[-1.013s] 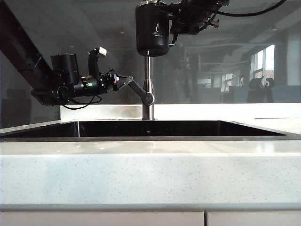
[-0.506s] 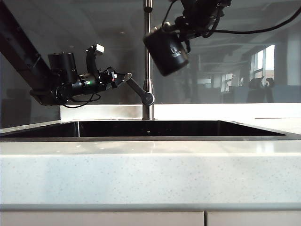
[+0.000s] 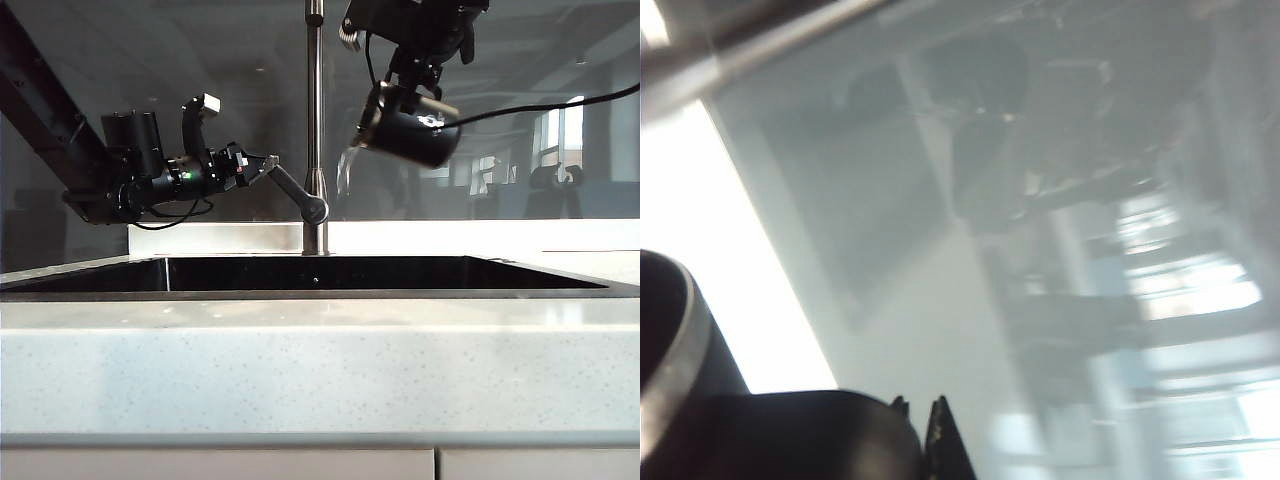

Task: Pick up the mug next to the sink, go to the faucet to get some water, pour the water into the sink, and finally put the mug back to its place.

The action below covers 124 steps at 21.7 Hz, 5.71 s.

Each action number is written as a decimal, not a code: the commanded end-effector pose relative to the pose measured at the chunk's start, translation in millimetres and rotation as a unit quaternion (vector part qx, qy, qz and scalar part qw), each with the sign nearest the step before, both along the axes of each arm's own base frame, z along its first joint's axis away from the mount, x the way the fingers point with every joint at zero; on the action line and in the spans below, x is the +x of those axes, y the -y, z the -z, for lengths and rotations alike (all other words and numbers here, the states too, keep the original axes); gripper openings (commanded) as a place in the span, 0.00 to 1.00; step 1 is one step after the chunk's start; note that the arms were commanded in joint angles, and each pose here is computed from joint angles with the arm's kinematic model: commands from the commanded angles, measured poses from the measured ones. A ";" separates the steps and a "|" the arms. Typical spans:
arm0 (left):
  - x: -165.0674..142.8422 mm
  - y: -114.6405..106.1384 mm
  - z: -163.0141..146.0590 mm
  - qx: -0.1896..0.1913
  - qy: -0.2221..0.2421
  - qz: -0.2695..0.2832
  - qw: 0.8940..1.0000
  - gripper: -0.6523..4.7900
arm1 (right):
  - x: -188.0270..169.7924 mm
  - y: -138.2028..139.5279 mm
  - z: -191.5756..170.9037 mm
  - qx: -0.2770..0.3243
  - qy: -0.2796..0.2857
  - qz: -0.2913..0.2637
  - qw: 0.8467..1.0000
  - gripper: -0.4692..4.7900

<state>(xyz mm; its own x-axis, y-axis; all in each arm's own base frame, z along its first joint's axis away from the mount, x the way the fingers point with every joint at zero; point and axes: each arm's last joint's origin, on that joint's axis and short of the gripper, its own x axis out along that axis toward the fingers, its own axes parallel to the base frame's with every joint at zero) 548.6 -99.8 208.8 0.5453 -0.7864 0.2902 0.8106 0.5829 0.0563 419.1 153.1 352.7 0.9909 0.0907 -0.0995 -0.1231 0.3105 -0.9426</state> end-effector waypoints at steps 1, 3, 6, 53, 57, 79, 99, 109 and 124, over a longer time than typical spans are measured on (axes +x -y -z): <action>-1.3 1.4 -5.4 -0.001 0.011 0.003 1.000 0.59 | -7.1 0.0 -24.4 -0.067 0.070 0.002 0.995 0.08; -1.3 1.4 -5.4 -0.001 0.011 0.003 1.000 0.59 | -9.8 -1.6 -28.4 -0.108 0.082 -0.001 0.991 0.08; -1.3 1.4 -5.4 -0.001 0.011 0.003 1.000 0.59 | -12.5 -0.8 -36.4 -0.106 0.108 0.001 0.989 0.09; 4.0 2.1 9.3 0.011 -0.075 0.003 0.997 0.59 | -131.6 168.6 84.9 0.627 0.110 0.092 0.766 0.09; 4.0 2.2 9.3 0.012 -0.075 0.003 0.997 0.59 | -150.4 187.8 125.6 0.620 0.100 0.147 0.764 0.09; 4.0 2.2 9.3 0.012 -0.075 0.003 0.997 0.59 | -146.4 190.1 186.3 0.607 0.093 0.113 0.781 0.09; 4.0 2.2 9.3 0.012 -0.075 0.003 0.997 0.59 | -146.1 189.6 189.4 0.590 0.074 0.112 0.796 0.09; 4.0 2.2 9.3 0.012 -0.075 0.003 0.997 0.59 | -146.1 189.8 189.5 0.590 0.076 0.115 0.796 0.27; 4.0 2.2 9.3 0.012 -0.075 0.003 0.997 0.59 | -163.8 187.5 200.4 0.590 0.065 0.125 0.795 0.32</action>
